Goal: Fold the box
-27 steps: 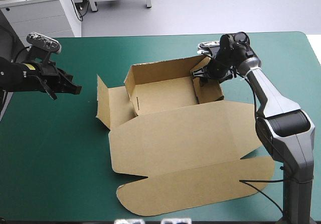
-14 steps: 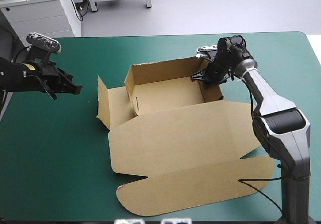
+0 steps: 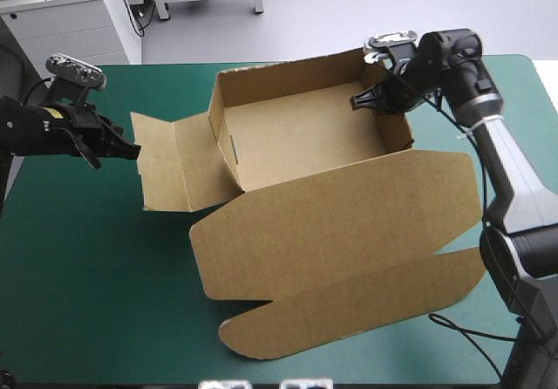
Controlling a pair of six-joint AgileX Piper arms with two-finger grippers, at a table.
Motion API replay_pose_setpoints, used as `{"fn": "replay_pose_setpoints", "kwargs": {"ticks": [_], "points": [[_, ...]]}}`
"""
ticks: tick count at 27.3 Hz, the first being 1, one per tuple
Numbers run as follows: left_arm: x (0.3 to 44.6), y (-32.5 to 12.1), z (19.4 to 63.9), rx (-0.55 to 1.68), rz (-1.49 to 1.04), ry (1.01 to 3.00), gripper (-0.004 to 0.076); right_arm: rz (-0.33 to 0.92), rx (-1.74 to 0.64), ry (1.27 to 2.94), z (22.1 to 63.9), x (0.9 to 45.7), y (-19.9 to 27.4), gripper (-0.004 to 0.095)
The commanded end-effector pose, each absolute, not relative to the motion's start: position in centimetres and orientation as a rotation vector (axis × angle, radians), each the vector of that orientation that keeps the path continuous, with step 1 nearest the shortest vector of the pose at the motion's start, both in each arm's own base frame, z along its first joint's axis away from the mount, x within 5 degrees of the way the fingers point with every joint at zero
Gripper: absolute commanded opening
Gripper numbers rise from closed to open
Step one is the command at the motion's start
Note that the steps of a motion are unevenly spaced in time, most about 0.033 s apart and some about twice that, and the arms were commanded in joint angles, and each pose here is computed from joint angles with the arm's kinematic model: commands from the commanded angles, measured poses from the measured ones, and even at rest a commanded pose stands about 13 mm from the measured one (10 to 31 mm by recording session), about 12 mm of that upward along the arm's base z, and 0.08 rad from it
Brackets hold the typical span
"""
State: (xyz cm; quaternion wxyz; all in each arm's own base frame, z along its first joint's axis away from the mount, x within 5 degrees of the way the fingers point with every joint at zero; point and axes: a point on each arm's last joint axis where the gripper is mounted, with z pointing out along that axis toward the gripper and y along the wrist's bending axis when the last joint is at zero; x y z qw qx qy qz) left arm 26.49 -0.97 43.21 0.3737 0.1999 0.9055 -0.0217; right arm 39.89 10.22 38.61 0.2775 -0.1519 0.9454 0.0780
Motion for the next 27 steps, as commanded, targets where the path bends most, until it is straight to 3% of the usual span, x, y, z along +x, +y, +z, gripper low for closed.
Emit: {"fn": "replay_pose_setpoints", "kwargs": {"ticks": [1, 7, 14, 27], "points": [[26.2, -0.9, 45.2, 0.414, -0.037, 2.196, -0.0008, 0.209, -0.324, 2.372, 45.1, 36.1, 7.1, -0.0019], [26.5, -0.8, 45.6, 0.364, -0.044, 2.153, -0.0008, 0.186, -0.261, 2.263, 49.0, 32.5, 4.2, -0.0019], [27.7, -0.9, 45.2, 0.336, -0.078, 2.13, -0.0008, 0.208, -0.301, 2.276, 48.7, 30.5, 3.8, -0.0019], [30.8, -4.1, 41.1, 0.415, -0.588, 2.13, -0.0008, 0.215, -0.275, 2.219, 49.8, 29.7, 3.8, -0.0019]]}}
